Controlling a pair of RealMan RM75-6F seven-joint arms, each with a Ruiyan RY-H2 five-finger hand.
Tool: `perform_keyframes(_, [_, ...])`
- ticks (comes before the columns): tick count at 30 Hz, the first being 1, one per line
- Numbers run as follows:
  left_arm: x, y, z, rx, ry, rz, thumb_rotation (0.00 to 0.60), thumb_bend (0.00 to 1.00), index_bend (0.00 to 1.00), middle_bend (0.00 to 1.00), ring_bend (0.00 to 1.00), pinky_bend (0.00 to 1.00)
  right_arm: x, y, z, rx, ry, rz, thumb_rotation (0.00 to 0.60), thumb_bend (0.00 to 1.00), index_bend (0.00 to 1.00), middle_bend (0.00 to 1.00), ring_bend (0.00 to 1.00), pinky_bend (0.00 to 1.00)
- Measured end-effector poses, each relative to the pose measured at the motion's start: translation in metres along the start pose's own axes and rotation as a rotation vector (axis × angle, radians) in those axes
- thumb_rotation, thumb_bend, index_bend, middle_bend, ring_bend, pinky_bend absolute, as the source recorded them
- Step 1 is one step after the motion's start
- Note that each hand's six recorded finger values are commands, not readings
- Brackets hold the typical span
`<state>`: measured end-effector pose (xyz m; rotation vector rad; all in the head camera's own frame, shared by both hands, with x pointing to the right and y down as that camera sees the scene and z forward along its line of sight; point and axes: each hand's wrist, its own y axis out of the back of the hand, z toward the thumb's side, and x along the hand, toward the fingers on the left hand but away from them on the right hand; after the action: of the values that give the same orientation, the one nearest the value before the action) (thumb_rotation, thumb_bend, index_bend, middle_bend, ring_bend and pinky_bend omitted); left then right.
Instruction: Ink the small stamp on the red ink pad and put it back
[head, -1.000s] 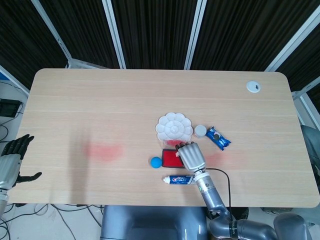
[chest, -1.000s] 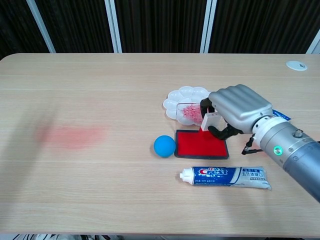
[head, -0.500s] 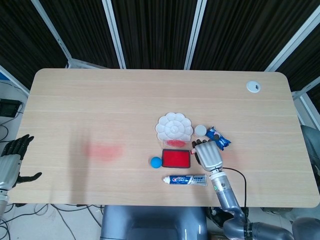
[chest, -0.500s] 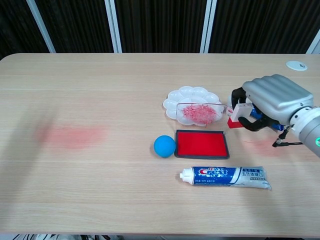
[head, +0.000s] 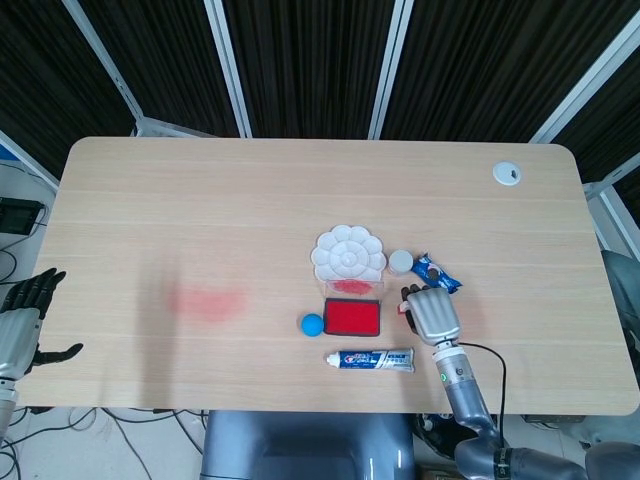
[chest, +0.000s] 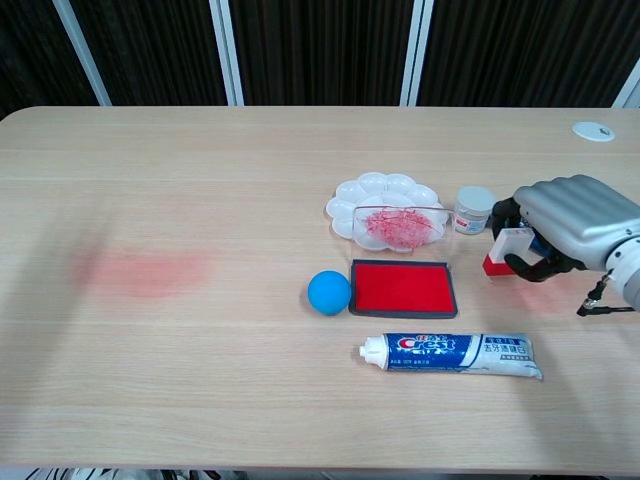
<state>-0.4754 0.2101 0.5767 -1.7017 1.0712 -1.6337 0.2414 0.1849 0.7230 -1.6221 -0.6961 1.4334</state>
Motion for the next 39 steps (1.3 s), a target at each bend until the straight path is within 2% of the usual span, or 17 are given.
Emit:
perform_keyframes(17, [0.001,0.000,0.000,-0.002,0.003,-0.006,0.600,0.03,0.00,0.00,0.00,0.00,-0.002,-0.013,-0.001,0.011,-0.003,0.009,0.600,0.55,0.80,0.60,0.53,0.59])
perform_keyframes(39, [0.000,-0.001,0.000,0.002,0.002,-0.006,0.600,0.03,0.00,0.00,0.00,0.00,-0.001,-0.020,-0.006,0.012,-0.023,0.014,0.600,0.52,0.75,0.56,0.51,0.57])
